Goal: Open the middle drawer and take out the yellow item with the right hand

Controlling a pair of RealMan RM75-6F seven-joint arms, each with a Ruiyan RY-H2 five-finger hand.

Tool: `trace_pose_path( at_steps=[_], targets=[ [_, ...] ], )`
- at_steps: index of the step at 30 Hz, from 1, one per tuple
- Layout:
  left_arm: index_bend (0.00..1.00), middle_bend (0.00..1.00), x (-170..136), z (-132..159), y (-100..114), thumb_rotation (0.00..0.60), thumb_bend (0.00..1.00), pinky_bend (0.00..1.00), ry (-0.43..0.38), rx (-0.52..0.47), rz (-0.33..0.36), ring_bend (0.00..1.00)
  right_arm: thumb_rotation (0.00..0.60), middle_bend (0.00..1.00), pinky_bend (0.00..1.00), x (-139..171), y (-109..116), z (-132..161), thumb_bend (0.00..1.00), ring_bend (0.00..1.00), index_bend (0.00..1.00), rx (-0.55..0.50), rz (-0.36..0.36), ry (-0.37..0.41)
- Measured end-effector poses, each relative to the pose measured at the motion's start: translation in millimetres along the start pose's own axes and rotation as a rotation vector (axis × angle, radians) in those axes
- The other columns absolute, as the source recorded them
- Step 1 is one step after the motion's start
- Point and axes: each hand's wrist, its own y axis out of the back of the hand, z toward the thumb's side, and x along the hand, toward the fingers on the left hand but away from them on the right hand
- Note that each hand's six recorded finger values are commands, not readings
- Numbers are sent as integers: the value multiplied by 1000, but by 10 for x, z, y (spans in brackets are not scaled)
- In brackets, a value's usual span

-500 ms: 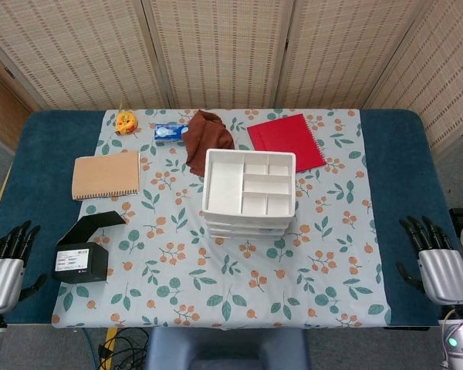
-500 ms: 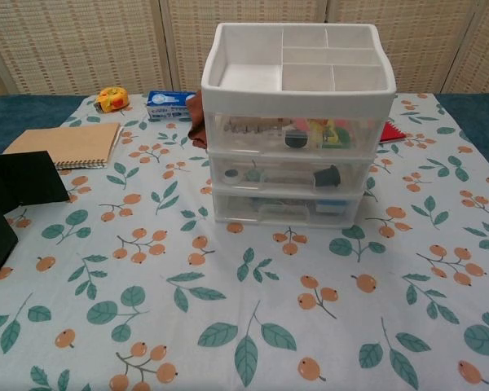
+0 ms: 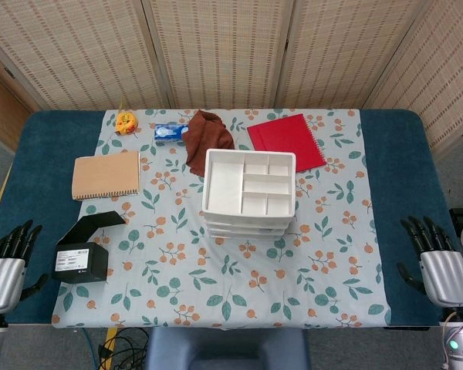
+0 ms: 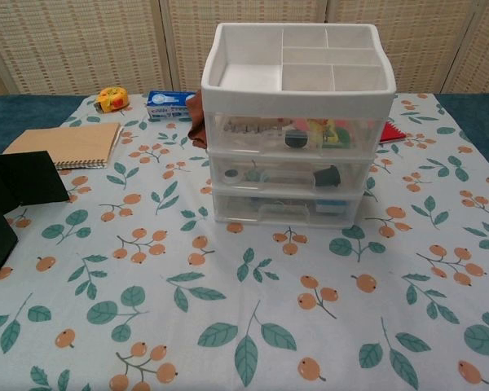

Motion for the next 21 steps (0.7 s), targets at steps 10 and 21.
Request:
trace_pose_path(
  at_steps=[10, 21],
  targets=[
    [25, 30, 0, 32, 18, 600, 223, 135, -12, -7, 4, 55, 600, 123, 120, -29, -89, 163, 348, 43, 71, -84, 8, 41],
    [26, 30, -13, 17, 22, 600, 222, 135, -9, -11, 4, 55, 600, 268, 474, -189, -228, 701, 386, 289, 71, -251, 64, 174]
  ],
)
